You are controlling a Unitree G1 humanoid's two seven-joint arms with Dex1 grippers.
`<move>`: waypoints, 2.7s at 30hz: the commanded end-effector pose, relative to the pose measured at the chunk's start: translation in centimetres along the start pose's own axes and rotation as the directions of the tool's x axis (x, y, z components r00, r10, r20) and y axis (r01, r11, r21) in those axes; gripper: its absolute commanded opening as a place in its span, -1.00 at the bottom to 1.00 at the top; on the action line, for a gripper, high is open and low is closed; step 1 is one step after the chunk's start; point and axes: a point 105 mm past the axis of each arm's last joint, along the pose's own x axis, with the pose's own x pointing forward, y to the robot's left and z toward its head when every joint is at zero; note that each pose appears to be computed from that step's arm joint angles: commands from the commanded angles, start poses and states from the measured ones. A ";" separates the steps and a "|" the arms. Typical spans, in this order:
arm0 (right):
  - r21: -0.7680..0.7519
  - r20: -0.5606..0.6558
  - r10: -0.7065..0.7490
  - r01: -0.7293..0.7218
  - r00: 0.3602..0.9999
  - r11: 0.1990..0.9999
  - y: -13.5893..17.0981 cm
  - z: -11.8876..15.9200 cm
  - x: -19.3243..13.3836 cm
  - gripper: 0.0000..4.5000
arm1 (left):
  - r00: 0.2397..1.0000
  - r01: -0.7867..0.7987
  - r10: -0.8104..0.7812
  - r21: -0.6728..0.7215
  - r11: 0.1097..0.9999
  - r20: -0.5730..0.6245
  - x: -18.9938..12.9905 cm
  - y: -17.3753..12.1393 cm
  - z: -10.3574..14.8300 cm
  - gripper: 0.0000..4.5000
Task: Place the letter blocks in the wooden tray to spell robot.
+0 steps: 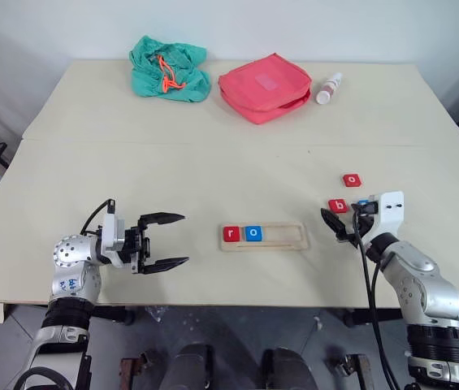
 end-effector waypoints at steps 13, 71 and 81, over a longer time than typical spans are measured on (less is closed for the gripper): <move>-0.025 -0.029 -0.009 0.008 1.000 1.000 0.6 -0.5 1.4 0.13 | 0.998 0.051 -0.052 0.033 0.998 0.020 -0.2 -0.8 0.4 1.00; -0.387 -0.300 0.340 -0.439 0.891 0.810 2.5 1.7 -7.7 0.99 | 0.996 0.092 -0.092 0.004 0.996 -0.021 -1.8 -1.2 0.2 1.00; -0.472 -0.501 0.413 -0.640 0.761 0.606 -0.7 2.5 -4.7 0.99 | 0.999 0.047 -0.046 0.019 0.999 -0.020 -2.2 -2.6 0.5 1.00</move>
